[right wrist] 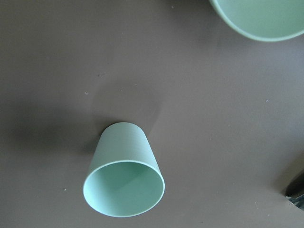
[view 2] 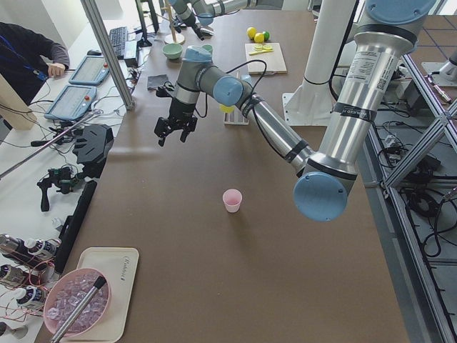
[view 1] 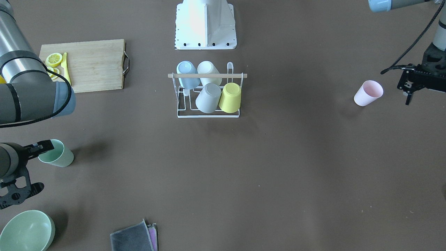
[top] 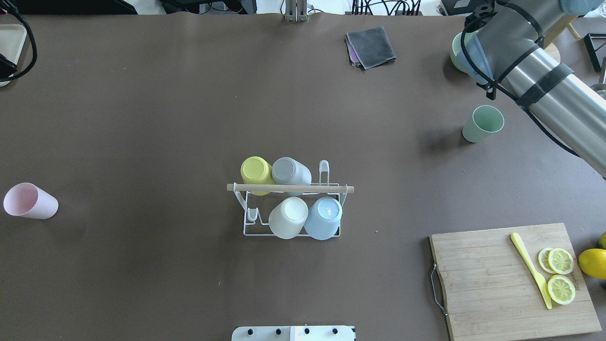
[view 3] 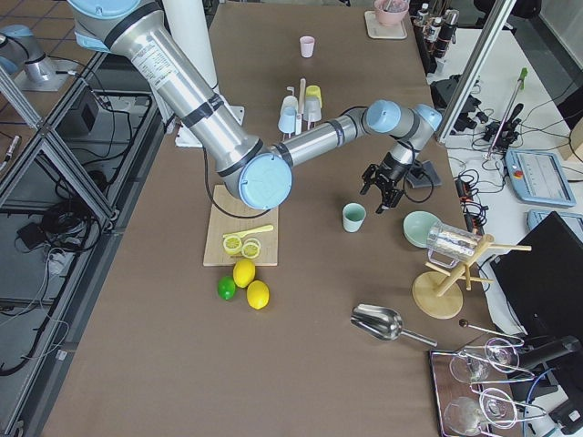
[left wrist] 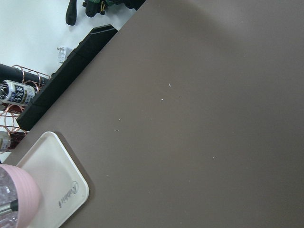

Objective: Place cup on cup holder

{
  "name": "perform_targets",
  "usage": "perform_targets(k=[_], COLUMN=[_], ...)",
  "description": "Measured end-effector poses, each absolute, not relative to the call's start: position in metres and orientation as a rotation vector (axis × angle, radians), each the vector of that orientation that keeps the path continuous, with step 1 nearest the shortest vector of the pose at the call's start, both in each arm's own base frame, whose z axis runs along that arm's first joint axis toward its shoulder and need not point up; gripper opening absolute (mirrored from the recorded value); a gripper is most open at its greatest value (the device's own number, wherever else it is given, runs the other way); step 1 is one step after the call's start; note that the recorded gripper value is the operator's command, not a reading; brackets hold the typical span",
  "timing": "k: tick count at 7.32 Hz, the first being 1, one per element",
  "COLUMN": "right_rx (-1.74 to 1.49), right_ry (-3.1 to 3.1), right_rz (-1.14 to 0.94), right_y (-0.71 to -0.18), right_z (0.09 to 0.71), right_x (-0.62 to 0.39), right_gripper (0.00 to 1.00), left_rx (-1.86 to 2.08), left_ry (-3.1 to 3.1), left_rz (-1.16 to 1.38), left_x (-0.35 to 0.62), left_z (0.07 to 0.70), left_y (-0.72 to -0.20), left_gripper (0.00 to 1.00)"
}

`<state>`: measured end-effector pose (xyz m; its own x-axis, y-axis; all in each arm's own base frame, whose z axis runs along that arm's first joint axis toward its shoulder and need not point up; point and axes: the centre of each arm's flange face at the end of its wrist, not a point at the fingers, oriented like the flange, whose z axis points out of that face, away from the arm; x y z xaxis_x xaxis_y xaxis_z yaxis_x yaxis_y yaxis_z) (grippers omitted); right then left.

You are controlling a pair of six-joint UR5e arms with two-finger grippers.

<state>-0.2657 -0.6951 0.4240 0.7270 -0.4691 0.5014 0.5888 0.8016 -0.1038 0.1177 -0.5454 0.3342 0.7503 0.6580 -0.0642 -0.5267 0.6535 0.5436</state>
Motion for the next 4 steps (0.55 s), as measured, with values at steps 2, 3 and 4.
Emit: perform_targets(k=[2, 3, 4], right_rx=[-0.341, -0.365, -0.378], right_ry=[-0.440, -0.410, -0.375], right_rz=[-0.655, -0.713, -0.769], right_y=[-0.708, -0.709, -0.707], right_z=[0.438, 0.441, 0.440], right_x=[-0.298, -0.314, -0.325], right_gripper=[0.99, 0.99, 0.99], left_rx=[0.474, 0.411, 0.347], left_ry=[0.177, 0.103, 0.029], left_rz=[0.810, 0.871, 0.930], left_x=[0.155, 0.188, 0.220], left_z=[0.340, 0.335, 0.330], left_y=[-0.542, -0.537, -0.531], left_gripper=[0.99, 0.99, 0.99])
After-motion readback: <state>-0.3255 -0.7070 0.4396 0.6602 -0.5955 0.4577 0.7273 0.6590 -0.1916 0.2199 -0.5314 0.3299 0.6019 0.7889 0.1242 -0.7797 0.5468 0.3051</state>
